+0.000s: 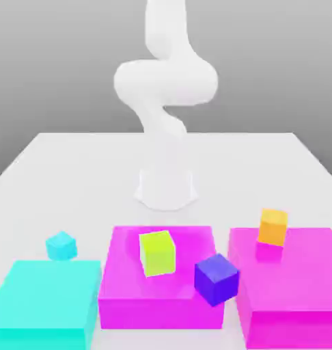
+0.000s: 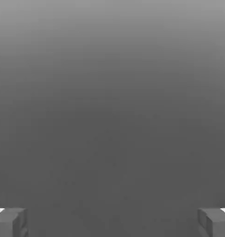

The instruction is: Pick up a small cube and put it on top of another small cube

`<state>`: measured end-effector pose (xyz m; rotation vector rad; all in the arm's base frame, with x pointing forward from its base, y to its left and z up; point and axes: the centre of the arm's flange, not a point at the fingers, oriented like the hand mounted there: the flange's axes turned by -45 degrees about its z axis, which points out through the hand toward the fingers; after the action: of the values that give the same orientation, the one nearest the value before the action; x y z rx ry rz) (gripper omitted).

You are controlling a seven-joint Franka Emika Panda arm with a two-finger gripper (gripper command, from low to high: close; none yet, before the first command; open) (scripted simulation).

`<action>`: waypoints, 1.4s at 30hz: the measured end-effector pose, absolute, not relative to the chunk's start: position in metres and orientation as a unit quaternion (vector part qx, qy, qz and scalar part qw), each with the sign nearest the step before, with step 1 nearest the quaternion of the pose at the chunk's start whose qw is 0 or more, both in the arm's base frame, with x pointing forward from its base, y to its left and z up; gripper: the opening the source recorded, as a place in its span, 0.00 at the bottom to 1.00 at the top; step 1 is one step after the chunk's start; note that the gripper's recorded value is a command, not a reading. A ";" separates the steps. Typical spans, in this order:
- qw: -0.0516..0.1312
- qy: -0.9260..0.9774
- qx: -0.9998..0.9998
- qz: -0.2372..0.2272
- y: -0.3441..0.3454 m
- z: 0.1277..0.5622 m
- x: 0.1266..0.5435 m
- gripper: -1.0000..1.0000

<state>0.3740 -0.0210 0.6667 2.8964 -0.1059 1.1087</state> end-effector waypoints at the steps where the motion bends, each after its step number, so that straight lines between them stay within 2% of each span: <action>1: 0.028 -0.046 0.938 0.343 -0.031 0.647 0.384 0.50; 7: 0.060 -0.114 0.957 0.259 -0.100 0.532 0.414 0.50; 13: 0.069 -0.183 0.965 0.174 -0.168 0.417 0.401 0.50; 19: 0.053 -0.251 0.962 0.093 -0.219 0.310 0.351 0.50; 26: 0.007 -0.333 0.943 0.010 -0.240 0.205 0.264 0.50; 29: 0.000 -0.343 0.939 0.003 -0.241 0.177 0.256 0.50; 34: 0.001 -0.341 0.940 0.001 -0.238 0.134 0.255 0.50; 35: 0.000 -0.340 0.940 0.000 -0.238 0.128 0.254 0.00; 42: 0.000 -0.340 0.940 0.000 -0.238 0.129 0.254 0.00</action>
<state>0.2543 -0.2377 0.1286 2.9541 -1.0696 0.0009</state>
